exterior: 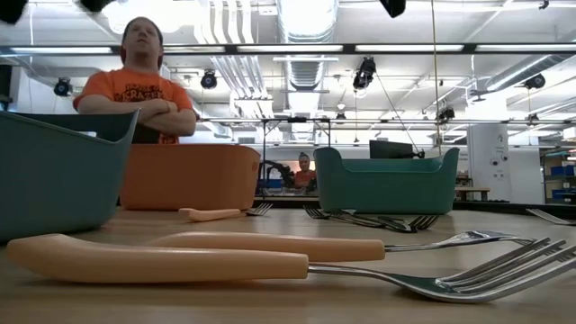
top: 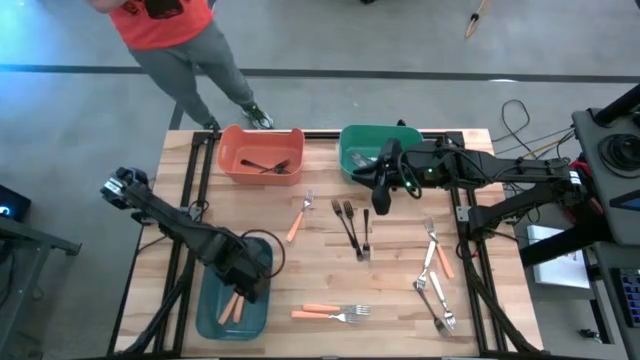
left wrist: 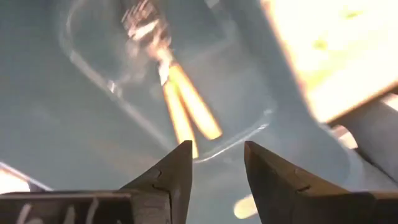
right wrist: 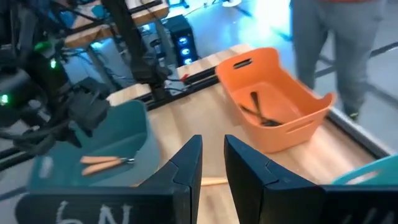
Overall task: Sort silverware by color (type)
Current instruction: Put the black fork into the orange bin
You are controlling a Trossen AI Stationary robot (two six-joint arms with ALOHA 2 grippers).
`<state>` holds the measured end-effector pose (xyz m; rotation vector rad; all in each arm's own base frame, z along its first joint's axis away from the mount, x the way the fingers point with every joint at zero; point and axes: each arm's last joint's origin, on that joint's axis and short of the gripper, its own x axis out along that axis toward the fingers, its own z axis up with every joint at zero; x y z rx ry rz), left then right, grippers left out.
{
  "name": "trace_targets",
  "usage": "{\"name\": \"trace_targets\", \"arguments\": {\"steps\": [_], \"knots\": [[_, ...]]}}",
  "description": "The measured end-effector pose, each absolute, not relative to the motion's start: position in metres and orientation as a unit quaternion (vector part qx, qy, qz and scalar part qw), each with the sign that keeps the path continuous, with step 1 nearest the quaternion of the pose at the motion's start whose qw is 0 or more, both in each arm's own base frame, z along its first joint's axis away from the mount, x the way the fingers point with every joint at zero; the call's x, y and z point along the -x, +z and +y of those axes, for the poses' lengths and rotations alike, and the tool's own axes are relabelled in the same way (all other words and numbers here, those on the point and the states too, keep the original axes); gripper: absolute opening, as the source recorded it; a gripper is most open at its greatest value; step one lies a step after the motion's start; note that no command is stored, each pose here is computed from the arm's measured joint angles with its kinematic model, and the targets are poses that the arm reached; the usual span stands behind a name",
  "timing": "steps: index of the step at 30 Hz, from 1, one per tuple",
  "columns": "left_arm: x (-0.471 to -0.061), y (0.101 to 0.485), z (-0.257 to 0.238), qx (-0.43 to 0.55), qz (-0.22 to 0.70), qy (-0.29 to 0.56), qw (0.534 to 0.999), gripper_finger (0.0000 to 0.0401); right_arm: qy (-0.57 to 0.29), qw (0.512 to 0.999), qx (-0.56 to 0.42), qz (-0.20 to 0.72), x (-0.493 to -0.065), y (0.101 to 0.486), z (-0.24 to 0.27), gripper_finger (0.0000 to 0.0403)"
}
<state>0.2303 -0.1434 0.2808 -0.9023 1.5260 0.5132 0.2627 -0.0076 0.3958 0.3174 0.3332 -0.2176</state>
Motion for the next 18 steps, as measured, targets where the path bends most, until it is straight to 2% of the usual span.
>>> {"name": "trace_targets", "arguments": {"steps": [4, 8, 18], "knots": [[-0.236, 0.314, -0.139, 0.340, 0.615, 0.170, 0.690, 0.0128, -0.071, 0.960, -0.212, 0.170, -0.263, 0.396, -0.005, 0.0059], [-0.237, 0.340, -0.124, 0.279, 0.559, 0.167, 0.763, 0.0128, -0.042, 0.945, -0.271, 0.176, -0.263, 0.396, -0.003, 0.0059], [-0.230, 0.385, -0.068, 0.200, 0.407, 0.173, 0.874, 0.0113, -0.013, 0.905, -0.379, 0.193, -0.264, 0.395, 0.013, 0.0059]]}}
